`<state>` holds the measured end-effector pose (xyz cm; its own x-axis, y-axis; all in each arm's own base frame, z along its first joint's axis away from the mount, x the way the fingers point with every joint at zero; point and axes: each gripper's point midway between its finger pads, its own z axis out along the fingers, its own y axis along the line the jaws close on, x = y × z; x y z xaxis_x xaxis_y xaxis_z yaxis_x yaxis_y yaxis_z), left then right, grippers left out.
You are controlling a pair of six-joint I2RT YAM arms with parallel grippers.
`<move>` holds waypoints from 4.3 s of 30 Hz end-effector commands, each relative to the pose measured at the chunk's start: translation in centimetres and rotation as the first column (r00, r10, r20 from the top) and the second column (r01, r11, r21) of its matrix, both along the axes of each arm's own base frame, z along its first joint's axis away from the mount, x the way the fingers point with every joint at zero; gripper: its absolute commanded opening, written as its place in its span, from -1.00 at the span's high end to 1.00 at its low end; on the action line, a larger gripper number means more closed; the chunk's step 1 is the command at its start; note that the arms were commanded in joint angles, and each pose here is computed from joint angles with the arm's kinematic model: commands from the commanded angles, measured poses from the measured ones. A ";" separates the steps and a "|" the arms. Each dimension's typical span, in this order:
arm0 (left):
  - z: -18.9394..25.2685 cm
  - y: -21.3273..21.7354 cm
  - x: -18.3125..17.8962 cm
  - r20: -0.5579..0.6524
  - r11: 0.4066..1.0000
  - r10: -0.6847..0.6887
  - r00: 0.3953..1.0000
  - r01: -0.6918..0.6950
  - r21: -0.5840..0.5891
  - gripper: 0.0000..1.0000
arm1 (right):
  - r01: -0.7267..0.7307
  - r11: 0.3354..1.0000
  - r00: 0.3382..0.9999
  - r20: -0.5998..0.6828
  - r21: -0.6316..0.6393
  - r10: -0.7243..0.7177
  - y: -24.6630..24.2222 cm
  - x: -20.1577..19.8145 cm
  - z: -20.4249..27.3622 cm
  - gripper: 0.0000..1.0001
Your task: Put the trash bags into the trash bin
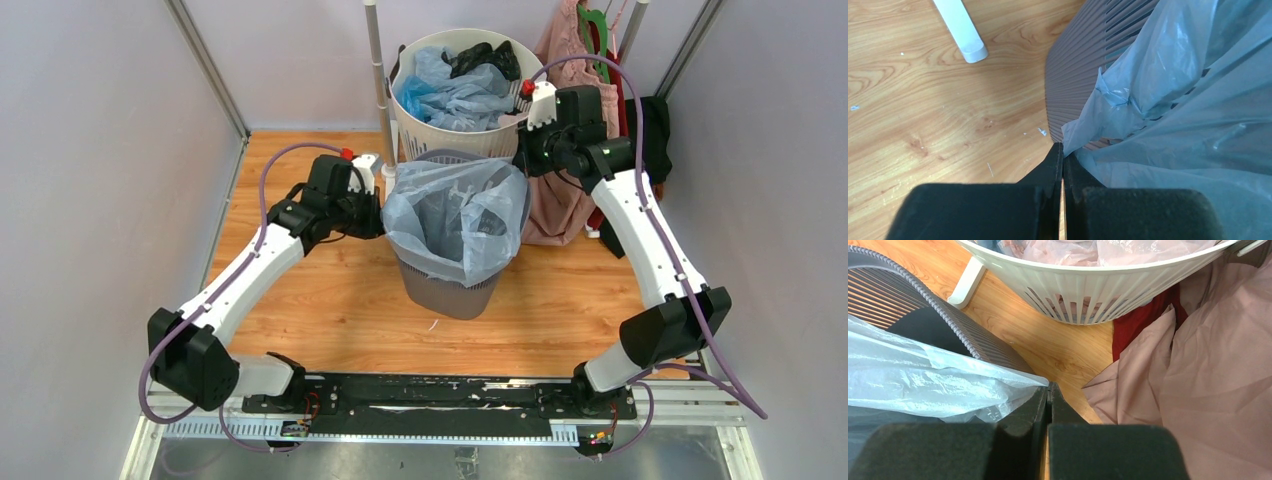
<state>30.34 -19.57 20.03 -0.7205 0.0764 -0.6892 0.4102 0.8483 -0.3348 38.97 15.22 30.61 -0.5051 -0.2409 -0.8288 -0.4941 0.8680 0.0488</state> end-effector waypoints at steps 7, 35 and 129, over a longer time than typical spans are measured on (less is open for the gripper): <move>-1.4 -0.6 -2.1 -0.057 0.998 -0.050 0.997 0.047 -0.048 1.00 | 0.018 1.000 1.000 -0.017 0.026 -0.017 -0.5 -0.3 -0.3 1.00; 2.3 -3.0 -0.6 -0.005 0.990 -0.102 0.995 0.101 -0.101 1.00 | -0.110 0.988 0.994 0.021 0.111 0.108 3.6 -13.2 10.3 -0.43; 1.0 -2.6 0.2 -0.011 0.994 -0.089 0.996 0.088 -0.064 0.92 | 0.365 0.929 0.927 0.118 -0.059 -0.357 -5.5 -21.0 -4.5 0.03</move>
